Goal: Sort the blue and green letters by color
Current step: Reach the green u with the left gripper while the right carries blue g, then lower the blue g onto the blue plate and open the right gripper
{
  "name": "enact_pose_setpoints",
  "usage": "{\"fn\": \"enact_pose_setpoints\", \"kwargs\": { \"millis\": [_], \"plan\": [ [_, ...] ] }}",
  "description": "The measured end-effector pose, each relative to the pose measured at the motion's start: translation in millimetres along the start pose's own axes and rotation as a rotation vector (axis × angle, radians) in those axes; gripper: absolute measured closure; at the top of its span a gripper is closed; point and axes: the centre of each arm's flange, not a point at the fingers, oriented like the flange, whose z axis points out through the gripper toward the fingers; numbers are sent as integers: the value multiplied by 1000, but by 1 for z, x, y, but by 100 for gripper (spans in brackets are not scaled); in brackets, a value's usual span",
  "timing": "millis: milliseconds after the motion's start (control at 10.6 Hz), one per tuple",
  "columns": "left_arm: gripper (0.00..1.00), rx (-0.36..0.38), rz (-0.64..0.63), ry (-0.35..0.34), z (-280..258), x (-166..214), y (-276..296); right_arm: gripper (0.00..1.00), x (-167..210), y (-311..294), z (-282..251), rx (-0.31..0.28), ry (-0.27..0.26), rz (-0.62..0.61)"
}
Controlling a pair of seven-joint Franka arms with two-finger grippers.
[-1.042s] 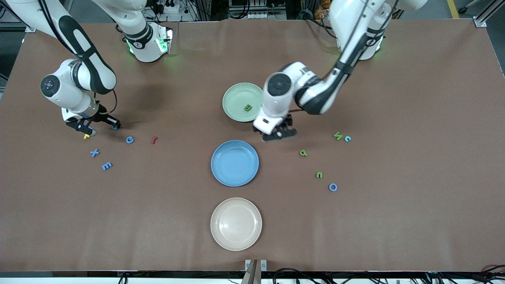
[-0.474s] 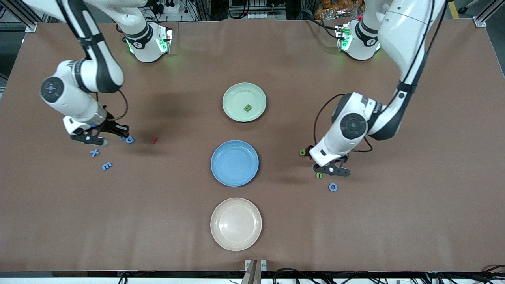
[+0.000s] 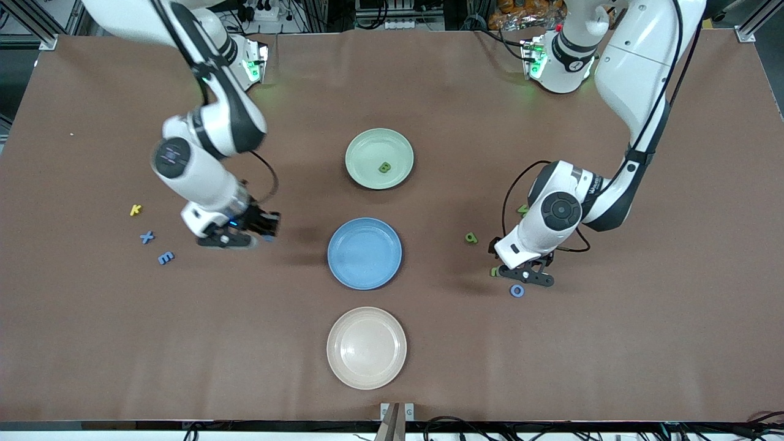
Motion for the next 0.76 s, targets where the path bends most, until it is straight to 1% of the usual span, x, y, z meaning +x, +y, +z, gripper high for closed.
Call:
{"fn": "enact_pose_setpoints", "kwargs": {
  "millis": [189, 284, 379, 474, 568, 663, 758],
  "plan": [
    [7, -20, -18, 7, 4, 5, 3, 73, 19, -80, 45, 30, -4, 22],
    [14, -51, -53, 10, 3, 10, 5, 73, 22, -99, 62, 36, -8, 19],
    [15, -77, -80, 10, 3, 15, 6, 73, 25, -110, 75, 39, -11, 22],
    [17, -88, -89, 8, 7, 18, 7, 73, 25, -119, 83, 41, -14, 34],
    [22, -93, -92, -1, 13, 18, 10, 73, 22, -128, 86, 42, -16, 45],
    [23, -95, -93, -12, 21, 16, 14, 70, 16, -137, 87, 43, -19, 56],
    [24, -96, -93, -20, 27, 15, 19, 57, 10, -148, 86, 44, -18, 70]
  ]
}}
